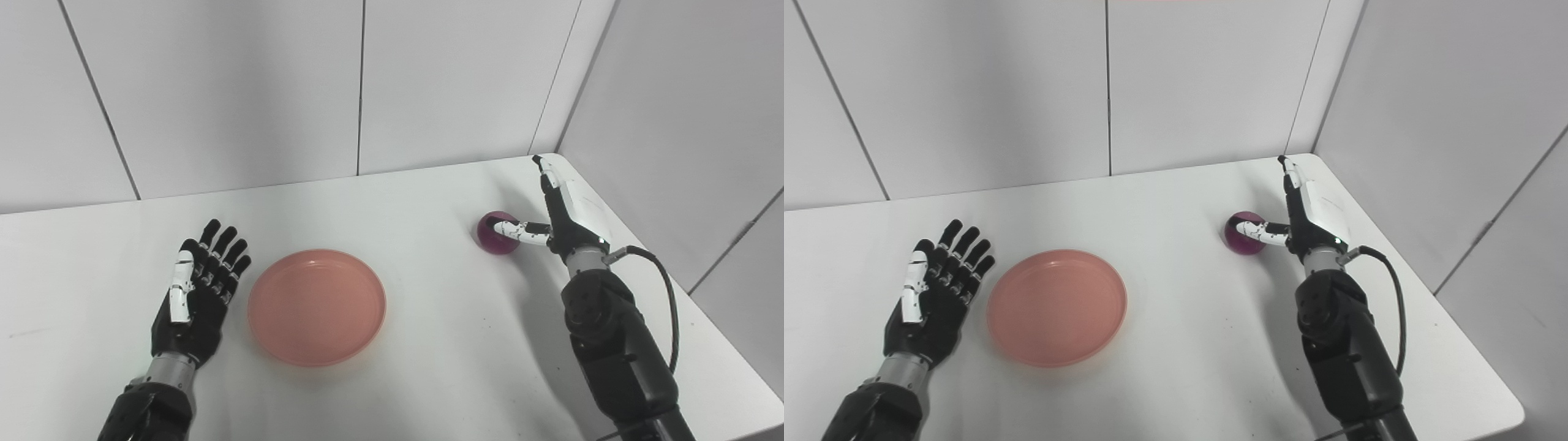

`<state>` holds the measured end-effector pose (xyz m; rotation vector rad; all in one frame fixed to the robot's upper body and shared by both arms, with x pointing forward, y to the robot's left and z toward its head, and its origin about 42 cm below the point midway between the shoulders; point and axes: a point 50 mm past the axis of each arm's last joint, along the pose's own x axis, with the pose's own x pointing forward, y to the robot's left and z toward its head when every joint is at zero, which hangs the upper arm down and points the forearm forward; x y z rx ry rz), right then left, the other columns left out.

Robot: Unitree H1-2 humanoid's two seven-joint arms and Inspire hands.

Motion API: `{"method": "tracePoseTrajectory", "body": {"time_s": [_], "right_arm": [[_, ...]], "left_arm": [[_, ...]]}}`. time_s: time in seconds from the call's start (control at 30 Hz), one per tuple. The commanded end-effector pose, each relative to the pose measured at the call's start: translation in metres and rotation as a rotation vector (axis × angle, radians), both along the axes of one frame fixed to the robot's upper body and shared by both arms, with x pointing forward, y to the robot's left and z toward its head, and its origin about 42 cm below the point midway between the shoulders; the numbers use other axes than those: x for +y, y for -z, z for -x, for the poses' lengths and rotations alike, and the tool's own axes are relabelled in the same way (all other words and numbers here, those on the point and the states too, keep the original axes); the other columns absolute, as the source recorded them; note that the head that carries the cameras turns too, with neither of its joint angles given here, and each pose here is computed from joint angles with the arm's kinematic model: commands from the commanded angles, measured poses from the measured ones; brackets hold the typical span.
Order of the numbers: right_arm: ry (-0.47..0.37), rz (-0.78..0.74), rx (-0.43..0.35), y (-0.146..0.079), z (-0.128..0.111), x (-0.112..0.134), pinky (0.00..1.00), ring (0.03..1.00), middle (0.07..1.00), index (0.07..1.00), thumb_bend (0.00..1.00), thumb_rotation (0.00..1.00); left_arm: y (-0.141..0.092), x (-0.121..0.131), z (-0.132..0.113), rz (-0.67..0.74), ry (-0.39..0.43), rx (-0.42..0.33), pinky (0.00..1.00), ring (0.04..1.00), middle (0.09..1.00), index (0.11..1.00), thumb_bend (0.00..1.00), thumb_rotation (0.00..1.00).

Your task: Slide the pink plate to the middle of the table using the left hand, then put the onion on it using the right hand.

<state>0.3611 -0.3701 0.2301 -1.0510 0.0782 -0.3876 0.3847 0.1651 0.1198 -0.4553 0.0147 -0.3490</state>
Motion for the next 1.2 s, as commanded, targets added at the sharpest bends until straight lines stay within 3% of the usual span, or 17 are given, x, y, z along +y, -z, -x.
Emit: {"method": "tracePoseTrajectory", "body": {"time_s": [0.0, 1.17], "right_arm": [[0.004, 0.009, -0.056, -0.016, -0.006, -0.003, 0.82, 0.936, 0.971, 0.972, 1.00, 0.47], [-0.084, -0.105, 0.018, 0.013, -0.029, 0.007, 0.82, 0.912, 0.946, 0.950, 1.00, 0.37]], "left_arm": [[0.041, 0.012, 0.021, -0.013, -0.010, 0.123, 0.96, 0.956, 0.965, 0.961, 0.46, 1.00], [0.036, 0.016, 0.020, -0.010, -0.016, 0.124, 0.96, 0.953, 0.962, 0.961, 0.46, 1.00]]}}
